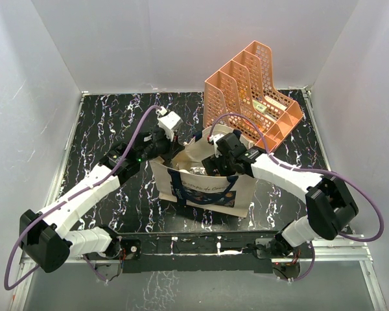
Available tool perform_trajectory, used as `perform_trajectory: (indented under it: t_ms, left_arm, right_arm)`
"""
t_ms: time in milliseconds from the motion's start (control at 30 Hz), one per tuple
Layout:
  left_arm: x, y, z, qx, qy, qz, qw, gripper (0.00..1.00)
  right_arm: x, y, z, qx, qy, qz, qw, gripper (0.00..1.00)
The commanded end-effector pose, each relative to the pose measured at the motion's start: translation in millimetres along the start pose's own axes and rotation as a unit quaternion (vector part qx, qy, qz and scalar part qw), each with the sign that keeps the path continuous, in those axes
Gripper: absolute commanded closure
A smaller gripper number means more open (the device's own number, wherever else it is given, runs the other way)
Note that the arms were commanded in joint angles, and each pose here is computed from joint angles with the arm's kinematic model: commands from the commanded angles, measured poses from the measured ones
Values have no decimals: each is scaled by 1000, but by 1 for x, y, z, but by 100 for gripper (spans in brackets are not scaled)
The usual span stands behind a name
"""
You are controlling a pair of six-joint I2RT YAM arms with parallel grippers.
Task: Place the personal care products into the canvas bag
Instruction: Adjust the object.
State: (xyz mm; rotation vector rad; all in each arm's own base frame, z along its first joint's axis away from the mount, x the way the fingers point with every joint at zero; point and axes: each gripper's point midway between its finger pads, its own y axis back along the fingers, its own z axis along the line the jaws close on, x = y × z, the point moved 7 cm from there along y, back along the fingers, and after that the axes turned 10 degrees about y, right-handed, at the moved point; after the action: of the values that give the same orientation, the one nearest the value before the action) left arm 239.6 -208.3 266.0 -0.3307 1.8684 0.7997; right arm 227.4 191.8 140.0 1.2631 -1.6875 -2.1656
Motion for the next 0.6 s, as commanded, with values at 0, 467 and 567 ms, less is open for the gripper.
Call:
perform_trajectory:
  t_ms: [0, 467, 567]
  left_arm:
    - [5, -1, 3, -17, 18, 13, 1000, 100]
    - [-2, -7, 6, -38, 34, 1, 999, 100]
    - [-2, -9, 7, -40, 37, 2, 999, 100]
  right_arm:
    - [23, -19, 12, 15, -14, 31, 999, 3]
    - [75, -75, 30, 1, -63, 187, 980, 1]
    - [82, -92, 27, 15, -64, 211, 975, 0]
